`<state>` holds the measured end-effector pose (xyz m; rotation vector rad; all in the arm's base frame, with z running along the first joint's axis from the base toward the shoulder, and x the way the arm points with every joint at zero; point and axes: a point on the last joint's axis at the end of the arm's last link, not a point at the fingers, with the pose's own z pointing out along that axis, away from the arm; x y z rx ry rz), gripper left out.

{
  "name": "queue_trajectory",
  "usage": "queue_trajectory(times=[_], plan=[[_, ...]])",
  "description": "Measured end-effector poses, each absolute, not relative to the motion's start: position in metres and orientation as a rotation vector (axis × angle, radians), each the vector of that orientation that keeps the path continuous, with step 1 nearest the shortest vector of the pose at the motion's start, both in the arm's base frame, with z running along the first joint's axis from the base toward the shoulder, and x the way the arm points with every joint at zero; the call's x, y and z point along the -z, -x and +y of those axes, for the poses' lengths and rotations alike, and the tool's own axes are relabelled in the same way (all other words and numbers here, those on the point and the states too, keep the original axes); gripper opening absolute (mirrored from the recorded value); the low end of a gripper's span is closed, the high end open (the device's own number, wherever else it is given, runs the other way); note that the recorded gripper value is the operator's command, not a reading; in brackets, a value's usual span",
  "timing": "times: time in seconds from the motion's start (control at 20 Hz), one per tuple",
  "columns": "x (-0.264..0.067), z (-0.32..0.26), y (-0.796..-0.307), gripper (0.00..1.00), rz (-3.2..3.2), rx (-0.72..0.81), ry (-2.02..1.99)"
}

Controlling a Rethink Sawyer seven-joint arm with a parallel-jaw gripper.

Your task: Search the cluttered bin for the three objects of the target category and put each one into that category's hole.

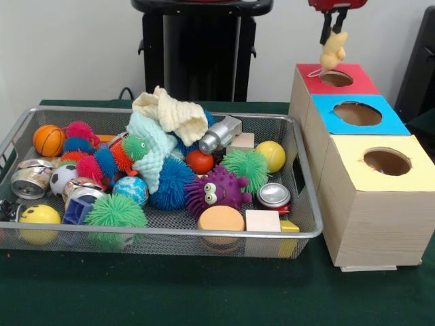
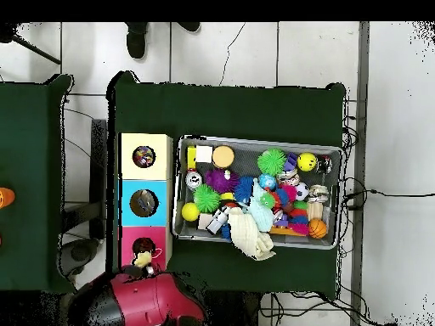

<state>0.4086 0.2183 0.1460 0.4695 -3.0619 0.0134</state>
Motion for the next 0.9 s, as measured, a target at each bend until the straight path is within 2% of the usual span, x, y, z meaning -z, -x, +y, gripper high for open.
queue_trajectory(times=[0.5, 0.9], plan=[[-0.15, 0.246, -0.412, 0.0, -3.077, 0.011, -0.484], [-0.138, 0.237, -0.422, 0.0, -3.105, 0.017, -0.445]])
